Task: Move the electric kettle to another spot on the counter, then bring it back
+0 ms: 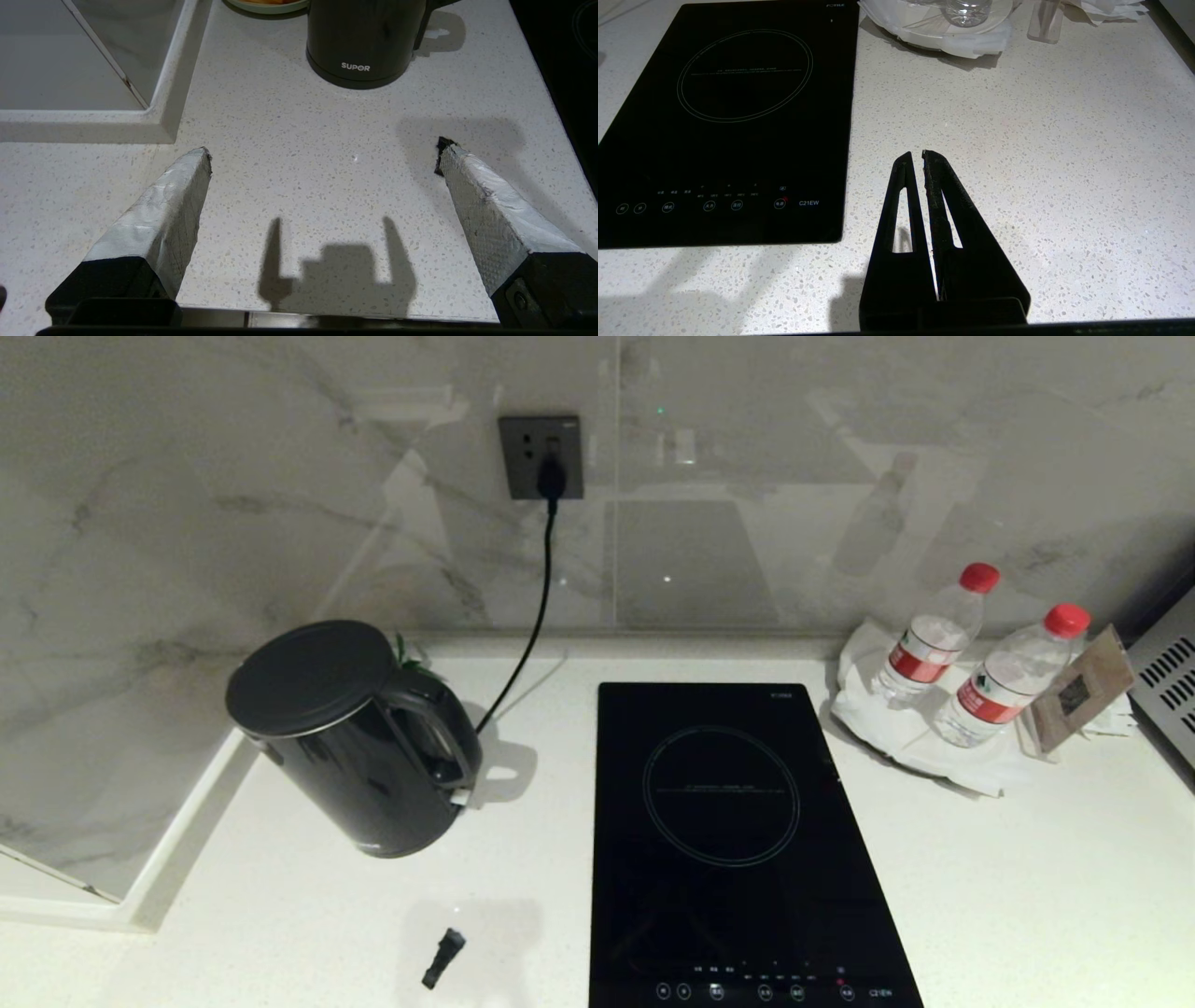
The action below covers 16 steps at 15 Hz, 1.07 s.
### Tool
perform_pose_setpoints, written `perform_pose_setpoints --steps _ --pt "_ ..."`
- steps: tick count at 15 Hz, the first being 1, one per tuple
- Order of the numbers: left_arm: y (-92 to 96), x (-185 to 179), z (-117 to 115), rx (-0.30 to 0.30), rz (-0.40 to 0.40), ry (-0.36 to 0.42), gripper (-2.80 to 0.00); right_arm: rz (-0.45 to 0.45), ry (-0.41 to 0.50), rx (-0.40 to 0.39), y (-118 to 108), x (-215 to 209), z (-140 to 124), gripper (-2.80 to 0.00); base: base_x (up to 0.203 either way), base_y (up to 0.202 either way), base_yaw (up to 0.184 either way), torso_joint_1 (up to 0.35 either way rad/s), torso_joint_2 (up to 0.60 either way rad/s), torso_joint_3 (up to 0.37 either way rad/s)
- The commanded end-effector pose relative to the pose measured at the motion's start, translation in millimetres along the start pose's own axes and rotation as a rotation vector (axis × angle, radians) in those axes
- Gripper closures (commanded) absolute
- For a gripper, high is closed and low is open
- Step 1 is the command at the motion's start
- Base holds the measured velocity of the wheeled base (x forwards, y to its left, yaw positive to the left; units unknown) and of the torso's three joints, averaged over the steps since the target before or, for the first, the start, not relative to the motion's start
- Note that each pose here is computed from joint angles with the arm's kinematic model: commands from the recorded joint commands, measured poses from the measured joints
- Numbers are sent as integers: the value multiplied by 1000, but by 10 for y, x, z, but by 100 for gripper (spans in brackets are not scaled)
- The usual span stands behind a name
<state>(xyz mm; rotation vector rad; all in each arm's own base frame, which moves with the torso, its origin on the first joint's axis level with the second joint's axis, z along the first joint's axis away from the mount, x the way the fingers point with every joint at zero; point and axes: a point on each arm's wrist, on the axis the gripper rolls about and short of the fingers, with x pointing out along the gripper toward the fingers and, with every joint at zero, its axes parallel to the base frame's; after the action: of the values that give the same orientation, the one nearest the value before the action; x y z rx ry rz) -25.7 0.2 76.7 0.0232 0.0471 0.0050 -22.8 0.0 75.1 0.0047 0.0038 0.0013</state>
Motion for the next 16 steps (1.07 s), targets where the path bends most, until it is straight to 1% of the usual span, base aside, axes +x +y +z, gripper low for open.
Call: perform_pose_setpoints --steps 1,2,8,9,10,13,16 --pt "0 1 0 0 -1 2 -280 0 -1 0 0 0 1 0 0 0 0 0 0 0" --pt "0 1 2 -7 -1 1 -280 0 1 0 0 0 -1 0 0 0 0 0 0 0" --pt "1 -9 23 -5 0 -2 -280 0 -1 0 0 0 1 0 0 0 0 0 0 0" --pt "2 -37 134 -5 -4 -29 -280 0 1 0 0 0 -1 0 0 0 0 0 0 0" --pt "3 -49 277 -6 -12 -41 -280 0 1 0 0 0 -1 0 0 0 0 0 0 0" --pt "0 90 715 -7 -70 7 -280 0 0 0 0 0 0 0 0 0 0 0 0 0" --pt "-12 415 1035 -8 -148 36 -280 0 -1 0 0 0 1 0 0 0 0 0 0 0"
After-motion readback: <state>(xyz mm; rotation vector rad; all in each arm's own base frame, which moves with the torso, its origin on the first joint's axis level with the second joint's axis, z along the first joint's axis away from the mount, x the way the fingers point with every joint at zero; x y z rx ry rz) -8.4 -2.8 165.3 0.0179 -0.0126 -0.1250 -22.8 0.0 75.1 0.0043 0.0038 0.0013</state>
